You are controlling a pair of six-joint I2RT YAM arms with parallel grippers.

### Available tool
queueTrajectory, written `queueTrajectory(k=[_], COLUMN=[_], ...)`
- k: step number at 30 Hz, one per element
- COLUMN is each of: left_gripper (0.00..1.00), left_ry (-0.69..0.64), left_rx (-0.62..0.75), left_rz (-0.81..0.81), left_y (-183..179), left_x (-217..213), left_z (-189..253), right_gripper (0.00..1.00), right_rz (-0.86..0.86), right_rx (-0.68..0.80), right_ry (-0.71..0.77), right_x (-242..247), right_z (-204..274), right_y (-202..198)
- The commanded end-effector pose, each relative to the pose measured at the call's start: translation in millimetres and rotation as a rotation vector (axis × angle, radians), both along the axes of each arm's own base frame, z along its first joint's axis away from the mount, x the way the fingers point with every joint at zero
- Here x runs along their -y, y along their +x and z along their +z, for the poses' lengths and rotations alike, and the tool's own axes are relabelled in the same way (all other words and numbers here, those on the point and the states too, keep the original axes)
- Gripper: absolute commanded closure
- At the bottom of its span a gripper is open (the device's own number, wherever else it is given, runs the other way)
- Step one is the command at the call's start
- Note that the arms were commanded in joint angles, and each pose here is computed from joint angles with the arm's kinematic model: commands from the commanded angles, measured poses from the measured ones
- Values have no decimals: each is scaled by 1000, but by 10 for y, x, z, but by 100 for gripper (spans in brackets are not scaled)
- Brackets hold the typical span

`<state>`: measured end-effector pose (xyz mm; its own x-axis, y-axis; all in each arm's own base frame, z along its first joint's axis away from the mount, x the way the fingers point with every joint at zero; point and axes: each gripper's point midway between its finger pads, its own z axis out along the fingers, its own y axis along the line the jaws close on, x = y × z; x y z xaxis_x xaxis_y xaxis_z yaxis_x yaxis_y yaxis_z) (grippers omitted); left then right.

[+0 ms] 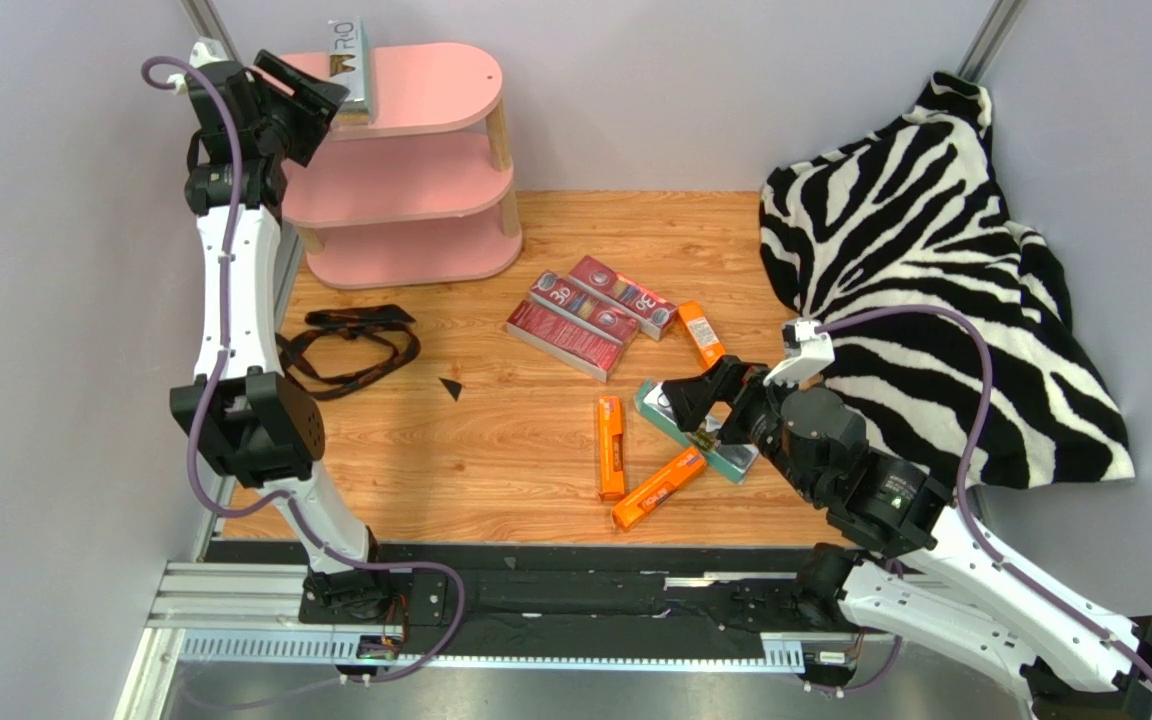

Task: Place and organize the toothpastes onto the shelf
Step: Place the toothpaste on the shelf.

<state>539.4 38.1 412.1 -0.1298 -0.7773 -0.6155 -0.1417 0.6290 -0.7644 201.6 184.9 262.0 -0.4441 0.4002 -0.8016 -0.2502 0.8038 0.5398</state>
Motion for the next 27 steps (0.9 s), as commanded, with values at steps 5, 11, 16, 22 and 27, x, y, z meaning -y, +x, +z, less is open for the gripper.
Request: queueTrajectory(k=[5, 11, 16, 22, 27], left_gripper=[28, 28, 29, 29, 29], left_ry=[77, 97, 72, 35, 71], left_rx=[203, 257, 323, 314, 257], left_rz=[82, 50, -32, -149, -316], left_y=[-636, -1047, -1391, -1660, -1816], left_x=[-61, 75, 301, 628, 985], left_z=[593, 719, 754, 418, 66], right_gripper=[0, 0, 0, 0, 0], right_rz=[10, -2, -16, -26, -25], right_rx=[-13, -22, -33, -46, -74], right_ry=[33, 26, -3, -81, -273], right_x=[-30, 2, 34, 82, 169], right_z=[-3, -52, -113, -233, -437], right_y=[-31, -35, -26, -3, 39])
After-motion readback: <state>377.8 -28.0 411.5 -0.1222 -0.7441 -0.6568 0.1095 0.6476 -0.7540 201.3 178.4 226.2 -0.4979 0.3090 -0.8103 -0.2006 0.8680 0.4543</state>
